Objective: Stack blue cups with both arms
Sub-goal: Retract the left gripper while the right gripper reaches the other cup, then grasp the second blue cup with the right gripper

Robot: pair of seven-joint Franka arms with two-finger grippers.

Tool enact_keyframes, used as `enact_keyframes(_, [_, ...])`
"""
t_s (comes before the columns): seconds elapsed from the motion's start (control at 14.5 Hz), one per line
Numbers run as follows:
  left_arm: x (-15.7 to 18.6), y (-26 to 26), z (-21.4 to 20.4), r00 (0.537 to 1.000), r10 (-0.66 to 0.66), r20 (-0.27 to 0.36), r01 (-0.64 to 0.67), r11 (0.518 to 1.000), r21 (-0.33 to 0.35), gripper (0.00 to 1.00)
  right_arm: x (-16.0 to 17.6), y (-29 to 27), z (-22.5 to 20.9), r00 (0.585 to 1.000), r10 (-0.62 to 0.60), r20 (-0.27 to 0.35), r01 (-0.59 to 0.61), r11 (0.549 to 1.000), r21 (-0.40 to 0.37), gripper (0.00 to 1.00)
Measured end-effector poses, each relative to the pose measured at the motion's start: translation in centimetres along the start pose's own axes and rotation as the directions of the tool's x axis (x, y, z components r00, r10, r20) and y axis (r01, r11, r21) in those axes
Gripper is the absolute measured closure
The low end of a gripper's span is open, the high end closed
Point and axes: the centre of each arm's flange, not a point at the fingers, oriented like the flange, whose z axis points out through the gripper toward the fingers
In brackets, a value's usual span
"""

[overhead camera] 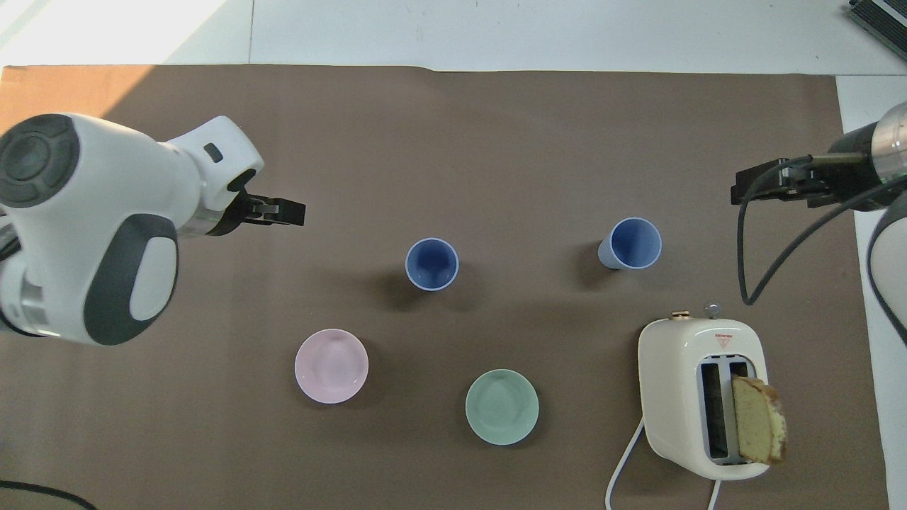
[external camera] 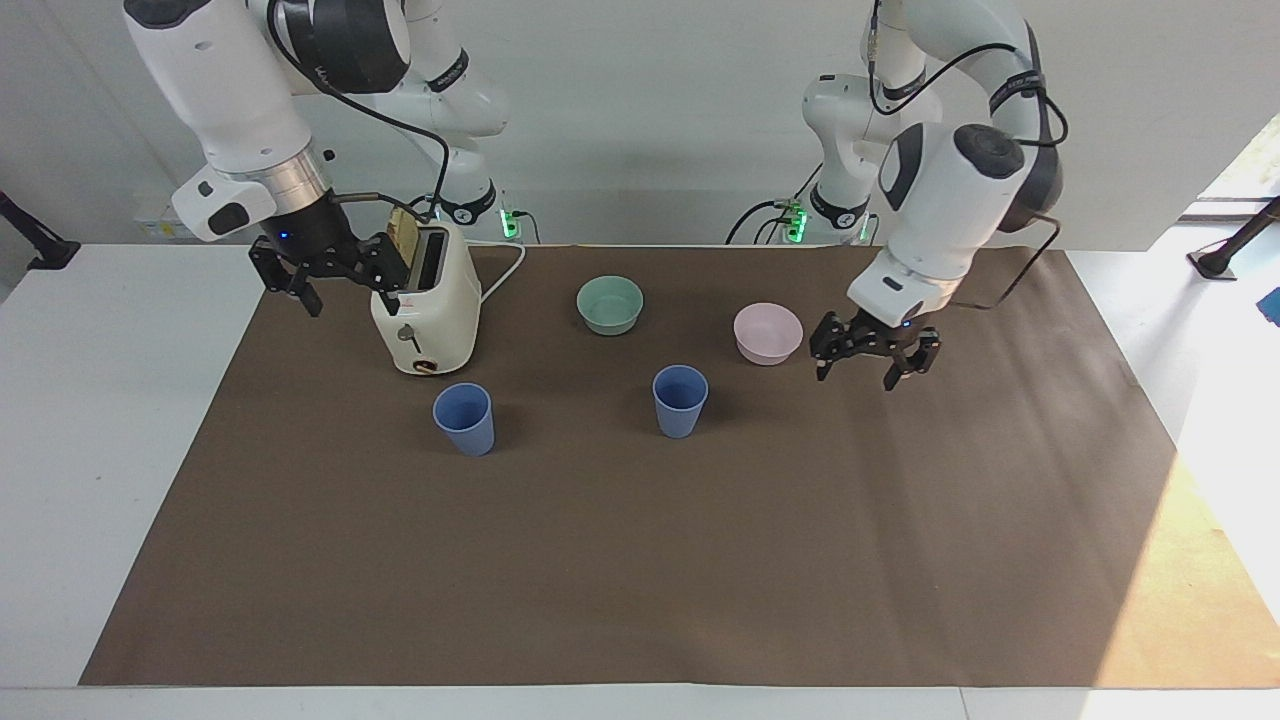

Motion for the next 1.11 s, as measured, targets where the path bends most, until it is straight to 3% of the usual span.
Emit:
enact_keyframes(0.48, [-0.1, -10.9, -8.4, 0.997, -0.056, 0.045, 0.053, 0.996, 0.074, 0.0, 0.7, 0.1, 14.5, 1.0, 0.001, 0.028, -0.001, 1.0, 0.009, 0.0])
enact_keyframes(0.83, [-1.6, -17.0, -13.9, 0.994, -0.081, 0.075, 0.075, 0.994, 0.08, 0.0, 0.8, -0.9, 20.5, 0.998, 0.01, 0.064, -0.012, 1.0, 0.018, 0.0])
enact_keyframes(1.11, [-1.8, -17.3, -14.4, 0.994, -0.071, 0.078, 0.065, 0.995, 0.078, 0.0, 0.0, -2.7, 22.2, 0.997, 0.005, 0.073, -0.006, 1.0, 0.017, 0.0])
